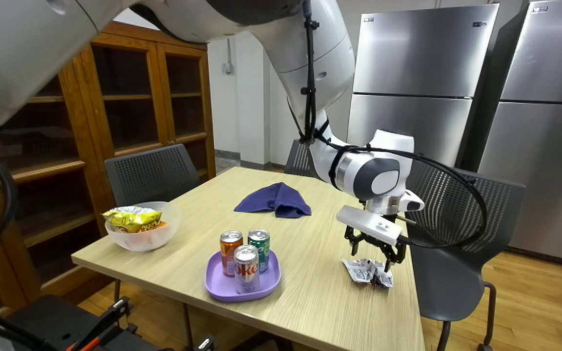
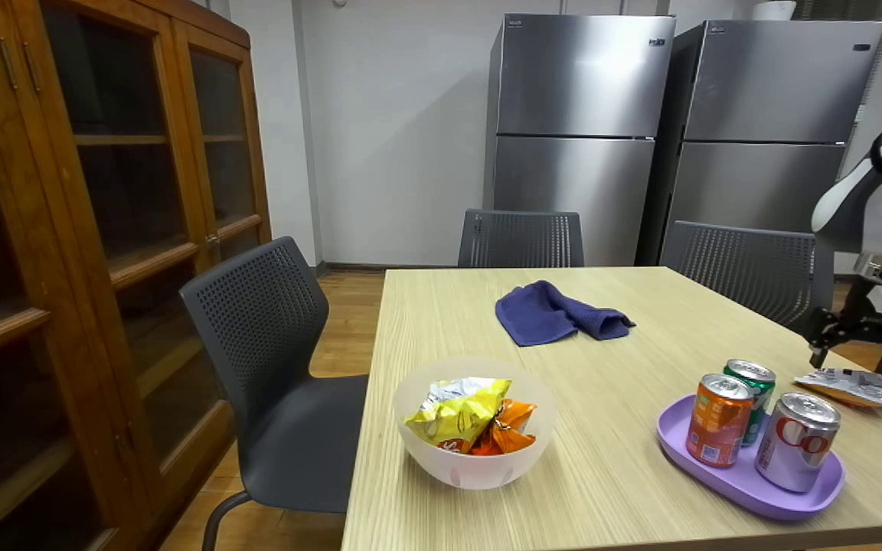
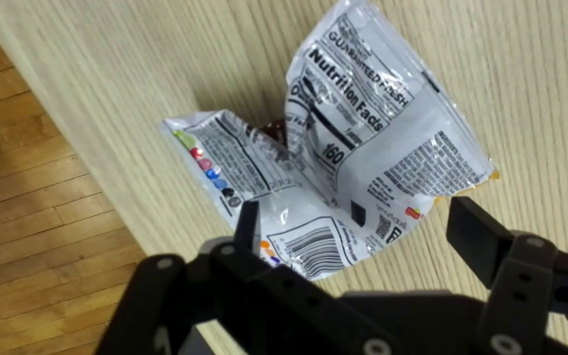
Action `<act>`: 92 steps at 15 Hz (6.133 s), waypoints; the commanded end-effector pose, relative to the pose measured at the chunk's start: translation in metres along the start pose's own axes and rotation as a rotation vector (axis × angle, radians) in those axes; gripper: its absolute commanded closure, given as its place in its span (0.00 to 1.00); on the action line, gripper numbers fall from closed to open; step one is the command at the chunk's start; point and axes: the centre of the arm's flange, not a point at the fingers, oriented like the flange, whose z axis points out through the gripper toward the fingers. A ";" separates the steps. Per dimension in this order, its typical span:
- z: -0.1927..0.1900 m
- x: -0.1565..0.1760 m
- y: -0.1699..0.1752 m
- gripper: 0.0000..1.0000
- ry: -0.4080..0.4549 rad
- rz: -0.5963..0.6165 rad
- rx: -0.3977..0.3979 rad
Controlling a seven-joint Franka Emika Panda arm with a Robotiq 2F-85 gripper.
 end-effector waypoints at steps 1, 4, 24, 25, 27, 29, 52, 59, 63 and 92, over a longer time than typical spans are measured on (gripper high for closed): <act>0.000 0.010 0.008 0.35 -0.020 -0.029 0.012; 0.000 0.010 0.008 0.58 -0.024 -0.028 0.008; -0.051 -0.012 -0.015 1.00 0.021 -0.082 -0.035; -0.058 -0.013 -0.018 1.00 0.029 -0.088 -0.039; -0.071 -0.019 -0.027 1.00 0.046 -0.105 -0.047; -0.084 -0.025 -0.037 1.00 0.064 -0.123 -0.057; -0.170 -0.123 -0.272 1.00 0.249 -0.644 -0.097; -0.179 -0.177 -0.339 1.00 0.284 -0.839 -0.082; -0.181 -0.210 -0.372 1.00 0.291 -0.939 -0.072; -0.143 -0.337 -0.528 1.00 0.223 -1.334 0.070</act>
